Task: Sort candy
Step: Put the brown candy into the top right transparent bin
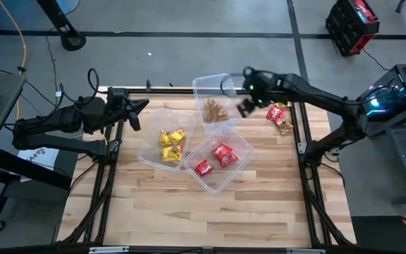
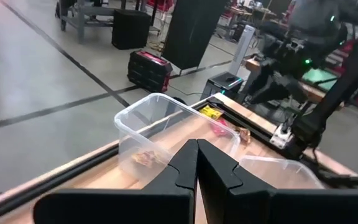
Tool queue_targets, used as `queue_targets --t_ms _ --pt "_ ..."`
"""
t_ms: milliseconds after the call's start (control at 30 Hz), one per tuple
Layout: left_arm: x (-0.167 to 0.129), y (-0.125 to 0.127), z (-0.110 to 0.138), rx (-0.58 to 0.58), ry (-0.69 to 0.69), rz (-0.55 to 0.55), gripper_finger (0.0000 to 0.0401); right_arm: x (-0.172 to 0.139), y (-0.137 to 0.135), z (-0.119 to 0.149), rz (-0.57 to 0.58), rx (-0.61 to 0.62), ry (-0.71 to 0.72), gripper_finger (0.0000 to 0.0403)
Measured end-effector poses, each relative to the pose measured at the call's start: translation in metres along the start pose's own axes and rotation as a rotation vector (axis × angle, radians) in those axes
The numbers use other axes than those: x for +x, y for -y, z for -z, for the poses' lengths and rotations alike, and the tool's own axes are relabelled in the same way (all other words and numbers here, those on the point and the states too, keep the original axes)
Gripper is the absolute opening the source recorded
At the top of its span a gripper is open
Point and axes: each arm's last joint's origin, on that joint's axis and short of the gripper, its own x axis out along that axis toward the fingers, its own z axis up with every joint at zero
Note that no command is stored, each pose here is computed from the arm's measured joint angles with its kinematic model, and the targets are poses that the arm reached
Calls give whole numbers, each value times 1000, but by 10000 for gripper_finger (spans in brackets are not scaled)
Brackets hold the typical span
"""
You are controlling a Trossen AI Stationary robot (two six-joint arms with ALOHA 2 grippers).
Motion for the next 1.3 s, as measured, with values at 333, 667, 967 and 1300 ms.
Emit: queue_targets --t_ms 333,667,967,1300 --pt "0 0 0 67 -1 -2 0 63 38 61 427 195 -372 200" --pt "0 0 1 70 -4 -6 0 144 92 116 504 429 -466 199" --pt "2 0 1 59 -3 -28 0 179 114 134 456 574 -327 199" --pt "3 0 1 22 -2 -34 0 156 90 145 309 362 -382 18"
